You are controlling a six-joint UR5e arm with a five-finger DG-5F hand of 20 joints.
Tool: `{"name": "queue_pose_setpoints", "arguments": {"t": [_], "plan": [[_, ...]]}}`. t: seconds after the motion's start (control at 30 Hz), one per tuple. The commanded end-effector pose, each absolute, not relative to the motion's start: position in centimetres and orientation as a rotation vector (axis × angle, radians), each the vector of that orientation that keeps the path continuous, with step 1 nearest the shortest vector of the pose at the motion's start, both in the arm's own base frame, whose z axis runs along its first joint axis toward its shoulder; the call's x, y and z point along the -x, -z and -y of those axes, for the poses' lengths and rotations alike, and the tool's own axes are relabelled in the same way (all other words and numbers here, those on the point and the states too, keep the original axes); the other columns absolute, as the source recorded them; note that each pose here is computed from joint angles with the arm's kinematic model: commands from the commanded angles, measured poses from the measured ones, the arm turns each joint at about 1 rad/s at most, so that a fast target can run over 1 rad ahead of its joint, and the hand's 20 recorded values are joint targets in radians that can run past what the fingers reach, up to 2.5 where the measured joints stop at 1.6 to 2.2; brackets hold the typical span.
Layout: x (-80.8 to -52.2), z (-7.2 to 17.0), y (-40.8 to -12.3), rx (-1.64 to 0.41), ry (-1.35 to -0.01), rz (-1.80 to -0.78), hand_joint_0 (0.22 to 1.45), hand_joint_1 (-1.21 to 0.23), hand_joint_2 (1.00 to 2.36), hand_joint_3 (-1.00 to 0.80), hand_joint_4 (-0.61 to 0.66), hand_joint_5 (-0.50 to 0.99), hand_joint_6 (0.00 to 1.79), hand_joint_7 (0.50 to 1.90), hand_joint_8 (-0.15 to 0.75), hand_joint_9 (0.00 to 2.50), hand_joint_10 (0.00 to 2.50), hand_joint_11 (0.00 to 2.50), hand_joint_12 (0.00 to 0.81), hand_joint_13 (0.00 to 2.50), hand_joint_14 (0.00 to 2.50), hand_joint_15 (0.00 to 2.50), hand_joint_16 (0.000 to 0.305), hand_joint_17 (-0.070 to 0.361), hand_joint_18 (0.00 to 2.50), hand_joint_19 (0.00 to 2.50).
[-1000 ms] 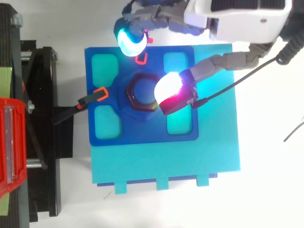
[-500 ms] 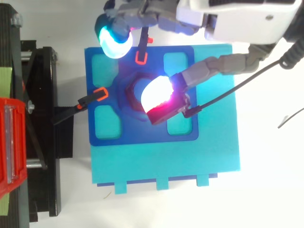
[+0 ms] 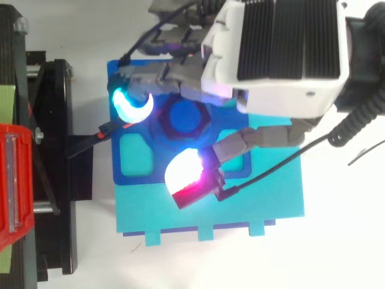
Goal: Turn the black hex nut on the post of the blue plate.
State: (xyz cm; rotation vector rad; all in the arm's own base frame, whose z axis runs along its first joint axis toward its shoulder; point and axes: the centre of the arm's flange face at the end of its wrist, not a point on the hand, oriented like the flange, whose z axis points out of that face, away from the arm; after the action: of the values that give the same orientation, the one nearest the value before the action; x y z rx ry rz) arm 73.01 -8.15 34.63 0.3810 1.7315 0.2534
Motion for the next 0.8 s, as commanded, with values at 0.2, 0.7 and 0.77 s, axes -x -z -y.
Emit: {"name": "queue_pose_setpoints", "arguments": {"t": [0.2,0.7,0.77], "plan": [[-73.10,6.78,-34.53,-0.380,-0.267,-1.738,0.50,-0.43,1.00,-0.50,0.25,-0.17,0.50,0.80,0.319,0.69,0.00,0.05,0.400,0.44,0.00,0.05,0.054,0.122,0.14,0.15],[-72.69,7.52,-33.71,-0.378,-0.254,-1.760,0.50,-0.43,1.00,-0.50,0.24,-0.17,0.50,0.80,0.320,0.68,0.00,0.05,0.399,0.44,0.00,0.04,0.054,0.122,0.14,0.15],[-72.68,7.62,-33.71,-0.374,-0.251,-1.761,0.50,-0.43,1.00,-0.50,0.25,-0.17,0.50,0.80,0.318,0.69,0.00,0.04,0.399,0.44,0.00,0.05,0.054,0.122,0.14,0.15]]}}
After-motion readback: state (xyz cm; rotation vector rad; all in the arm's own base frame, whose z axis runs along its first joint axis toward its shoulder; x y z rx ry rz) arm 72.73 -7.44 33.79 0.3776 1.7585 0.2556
